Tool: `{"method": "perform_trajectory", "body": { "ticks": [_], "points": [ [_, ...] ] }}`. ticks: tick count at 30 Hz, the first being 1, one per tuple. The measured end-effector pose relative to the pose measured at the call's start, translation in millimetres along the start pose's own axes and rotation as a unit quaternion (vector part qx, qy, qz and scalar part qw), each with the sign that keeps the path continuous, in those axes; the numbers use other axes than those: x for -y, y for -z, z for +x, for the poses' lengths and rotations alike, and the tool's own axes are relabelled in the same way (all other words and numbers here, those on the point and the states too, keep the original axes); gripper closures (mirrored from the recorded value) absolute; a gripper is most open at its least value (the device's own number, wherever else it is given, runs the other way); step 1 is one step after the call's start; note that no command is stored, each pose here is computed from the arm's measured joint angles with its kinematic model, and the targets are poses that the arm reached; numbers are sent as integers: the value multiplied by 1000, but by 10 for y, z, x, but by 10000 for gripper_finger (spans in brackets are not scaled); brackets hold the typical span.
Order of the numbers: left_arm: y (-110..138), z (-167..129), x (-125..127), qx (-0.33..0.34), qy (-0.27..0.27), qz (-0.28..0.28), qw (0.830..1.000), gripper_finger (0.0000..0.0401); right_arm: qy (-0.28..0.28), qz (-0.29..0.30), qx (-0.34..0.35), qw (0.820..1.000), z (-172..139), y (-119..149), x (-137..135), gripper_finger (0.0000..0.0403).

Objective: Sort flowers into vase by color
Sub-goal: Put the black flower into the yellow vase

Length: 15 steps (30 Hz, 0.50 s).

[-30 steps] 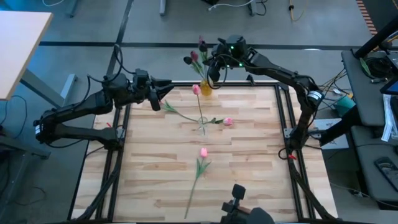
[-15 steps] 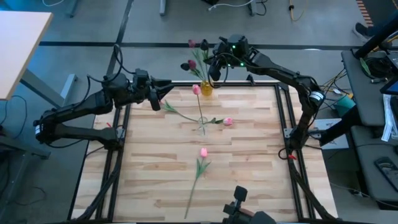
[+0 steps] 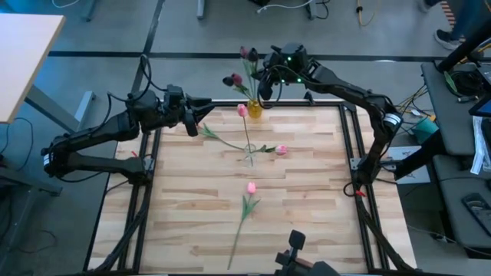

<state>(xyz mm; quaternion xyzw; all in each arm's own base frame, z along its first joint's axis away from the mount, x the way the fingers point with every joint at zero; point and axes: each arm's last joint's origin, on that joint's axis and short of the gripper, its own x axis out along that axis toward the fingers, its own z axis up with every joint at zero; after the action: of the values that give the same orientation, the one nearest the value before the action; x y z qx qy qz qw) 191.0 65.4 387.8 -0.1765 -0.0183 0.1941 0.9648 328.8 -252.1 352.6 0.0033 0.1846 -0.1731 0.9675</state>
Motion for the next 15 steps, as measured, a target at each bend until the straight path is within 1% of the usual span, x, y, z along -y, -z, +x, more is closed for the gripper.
{"method": "perform_trajectory", "body": {
  "ticks": [5, 8, 10, 12, 15],
  "points": [
    [2, 2, -1, -1, 0, 0, 1000, 250, -2, -7, -20, 1000, 70, 130, 0, 385],
    [7, 7, -2, -3, -1, 0, 1000, 250, -3, -14, -25, 1000, 85, 161, -1, 385],
    [11, 11, -3, -4, -1, 0, 1000, 250, 10, -10, -29, 999, 94, 171, 8, 383],
    [14, 15, -4, -5, -2, 0, 1000, 250, 25, -6, -34, 999, 98, 182, 15, 374],
    [14, 15, -4, -5, -2, 0, 1000, 250, 42, 6, -36, 998, 98, 184, 27, 350]
  ]
}}
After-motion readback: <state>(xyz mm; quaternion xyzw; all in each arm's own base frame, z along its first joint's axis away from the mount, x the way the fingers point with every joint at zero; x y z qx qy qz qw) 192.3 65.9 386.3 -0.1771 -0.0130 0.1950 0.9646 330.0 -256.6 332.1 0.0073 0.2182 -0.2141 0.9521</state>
